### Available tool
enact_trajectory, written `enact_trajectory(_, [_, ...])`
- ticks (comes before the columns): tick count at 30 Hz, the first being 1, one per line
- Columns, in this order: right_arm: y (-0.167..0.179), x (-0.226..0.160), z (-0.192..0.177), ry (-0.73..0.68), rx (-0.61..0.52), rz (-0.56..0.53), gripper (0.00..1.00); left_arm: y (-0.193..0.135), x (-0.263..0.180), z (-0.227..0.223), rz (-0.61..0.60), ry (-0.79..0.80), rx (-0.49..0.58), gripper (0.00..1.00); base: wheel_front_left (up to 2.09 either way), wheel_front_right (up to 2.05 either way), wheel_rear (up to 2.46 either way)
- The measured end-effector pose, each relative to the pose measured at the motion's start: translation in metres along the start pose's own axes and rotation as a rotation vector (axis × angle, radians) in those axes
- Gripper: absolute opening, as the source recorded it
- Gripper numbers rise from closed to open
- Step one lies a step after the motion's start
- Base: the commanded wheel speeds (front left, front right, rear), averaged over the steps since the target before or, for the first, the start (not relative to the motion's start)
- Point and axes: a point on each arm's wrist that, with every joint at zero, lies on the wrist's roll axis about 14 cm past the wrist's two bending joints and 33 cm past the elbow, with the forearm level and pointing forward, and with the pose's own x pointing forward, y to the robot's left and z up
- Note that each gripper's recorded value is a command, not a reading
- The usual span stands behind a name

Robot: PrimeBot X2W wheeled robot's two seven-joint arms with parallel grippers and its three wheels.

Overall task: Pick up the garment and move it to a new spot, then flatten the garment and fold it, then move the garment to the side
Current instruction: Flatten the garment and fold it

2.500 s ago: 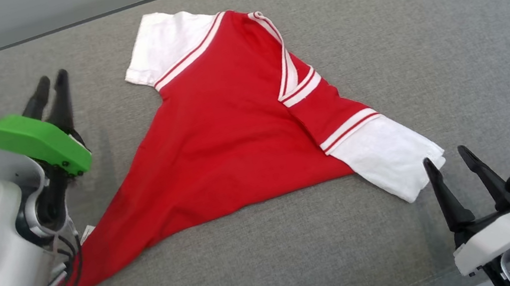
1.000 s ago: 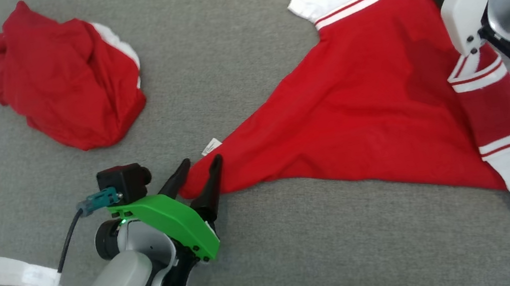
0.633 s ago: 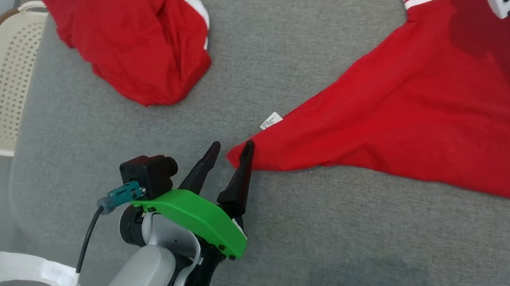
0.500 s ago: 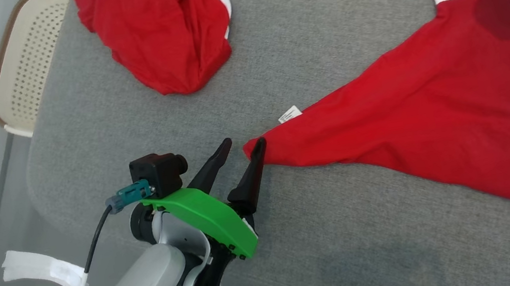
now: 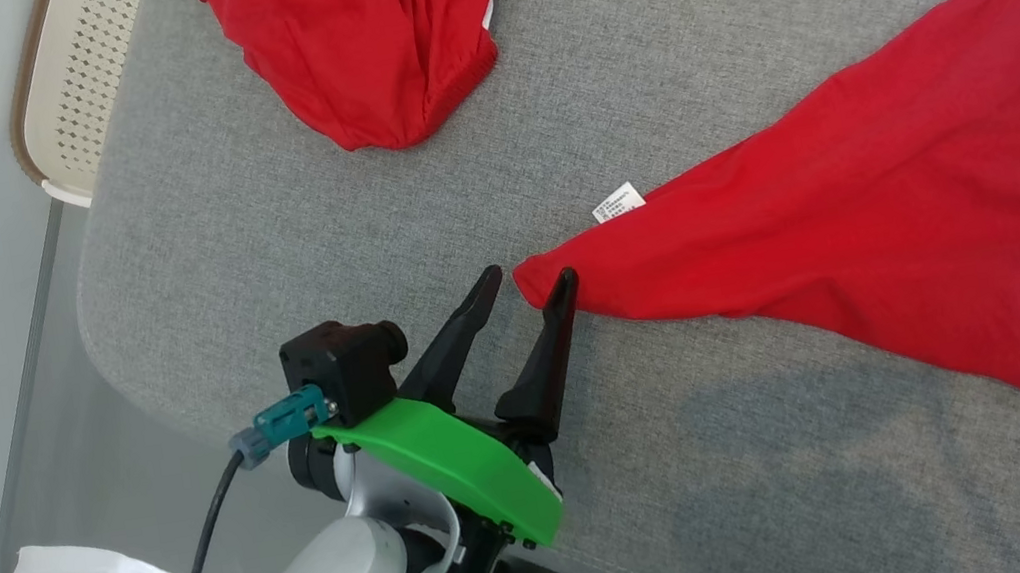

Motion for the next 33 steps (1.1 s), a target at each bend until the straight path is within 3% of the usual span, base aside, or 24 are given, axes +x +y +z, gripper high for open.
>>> enact_trajectory(6, [-0.008, 0.004, -0.004, 0.041, 0.046, -0.005, 1.00, -0.010, 0.002, -0.008, -0.012, 0.028, -0.001, 1.00, -0.08, -0.08, -0.08])
enact_trajectory(11, [0.005, 0.003, 0.006, 0.087, 0.069, 0.041, 1.00, -0.013, 0.002, -0.006, -0.014, 0.020, -0.003, 1.00, -0.02, -0.02, -0.02])
enact_trajectory(29, [0.005, -0.002, -0.007, 0.210, -0.008, 0.076, 1.00, -0.012, 0.004, -0.008, -0.005, 0.010, -0.026, 1.00, -0.02, -0.02, -0.02])
enact_trajectory(30, [0.006, -0.002, -0.008, 0.212, -0.017, 0.082, 0.76, -0.013, 0.004, -0.008, -0.006, 0.011, -0.027, 1.00, -0.03, -0.03, -0.03])
enact_trajectory(31, [0.008, -0.002, -0.009, 0.211, -0.028, 0.088, 0.25, -0.013, 0.005, -0.008, -0.006, 0.011, -0.028, 1.00, -0.02, -0.02, -0.02])
enact_trajectory(32, [0.011, -0.003, -0.009, 0.208, -0.040, 0.098, 0.00, -0.013, 0.005, -0.009, -0.005, 0.011, -0.029, 1.00, -0.02, -0.02, -0.02])
enact_trajectory(33, [0.013, -0.003, -0.009, 0.203, -0.045, 0.107, 0.00, -0.013, 0.005, -0.009, -0.005, 0.011, -0.029, 1.00, 0.00, 0.00, 0.00])
